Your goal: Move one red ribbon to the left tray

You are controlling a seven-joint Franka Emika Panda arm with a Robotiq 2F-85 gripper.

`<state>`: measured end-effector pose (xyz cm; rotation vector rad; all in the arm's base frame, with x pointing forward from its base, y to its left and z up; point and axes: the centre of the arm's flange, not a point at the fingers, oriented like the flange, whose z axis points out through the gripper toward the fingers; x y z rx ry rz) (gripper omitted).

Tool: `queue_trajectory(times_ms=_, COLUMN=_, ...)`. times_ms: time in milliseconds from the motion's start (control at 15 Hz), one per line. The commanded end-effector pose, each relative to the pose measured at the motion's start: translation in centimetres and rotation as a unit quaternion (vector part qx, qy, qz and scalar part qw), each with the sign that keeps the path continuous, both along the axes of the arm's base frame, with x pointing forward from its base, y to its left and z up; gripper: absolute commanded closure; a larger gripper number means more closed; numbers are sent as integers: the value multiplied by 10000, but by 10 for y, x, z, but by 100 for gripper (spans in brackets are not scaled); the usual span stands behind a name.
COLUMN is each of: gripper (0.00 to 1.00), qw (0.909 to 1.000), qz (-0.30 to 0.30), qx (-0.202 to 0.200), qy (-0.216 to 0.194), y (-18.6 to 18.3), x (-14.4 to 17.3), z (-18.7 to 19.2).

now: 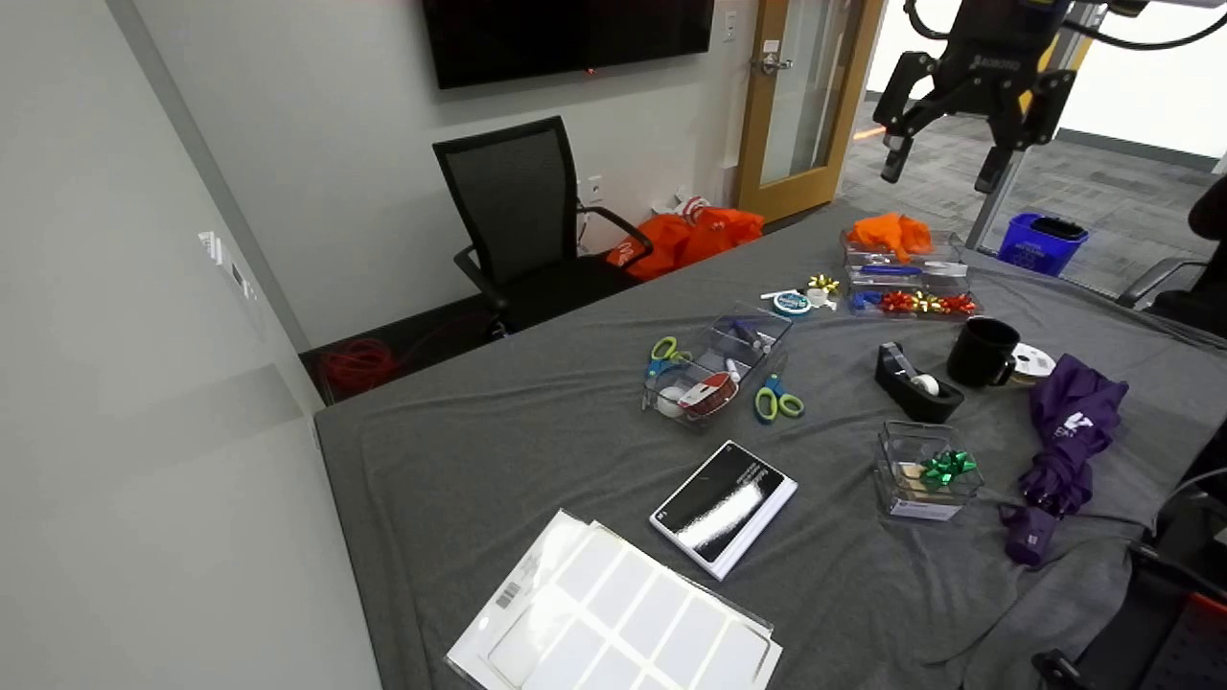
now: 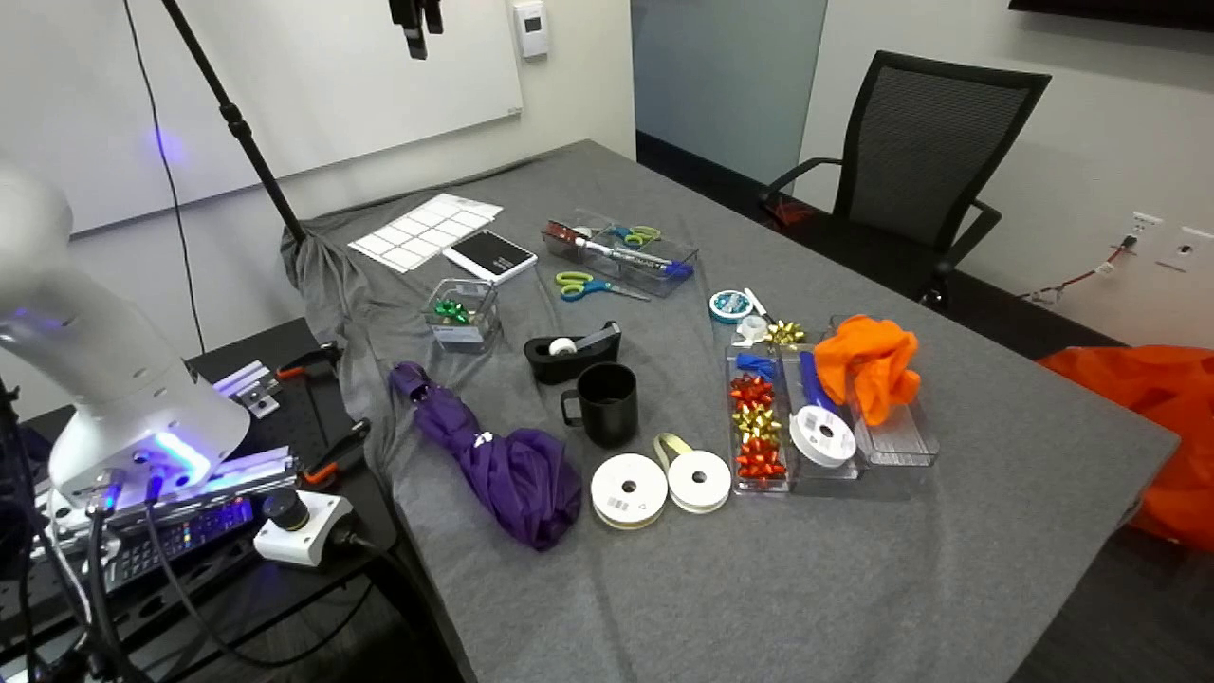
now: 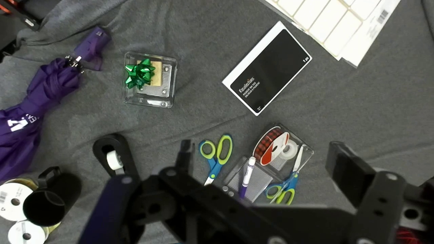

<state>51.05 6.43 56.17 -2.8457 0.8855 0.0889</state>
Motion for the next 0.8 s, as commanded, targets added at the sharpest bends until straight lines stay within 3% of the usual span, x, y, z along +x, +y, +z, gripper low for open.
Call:
queue_trajectory(times_ms=0, gripper=0, qw=10000, qz=4, qx=0, qy=-1, y=0, x=0, z=0)
queue_trajectory(times_ms=333, gripper=0, qw=10000, qz=-1, qx=-9, qy=87, y=-2, x=3, z=-4)
queue_trajectory(times_ms=533, gripper=0, qw=9986, qz=225, qx=26, qy=477, y=-58, x=9, z=-25)
queue_trajectory(times_ms=733, gripper=0, qw=9979, qz=195, qx=-22, qy=622, y=-114, x=17, z=-45)
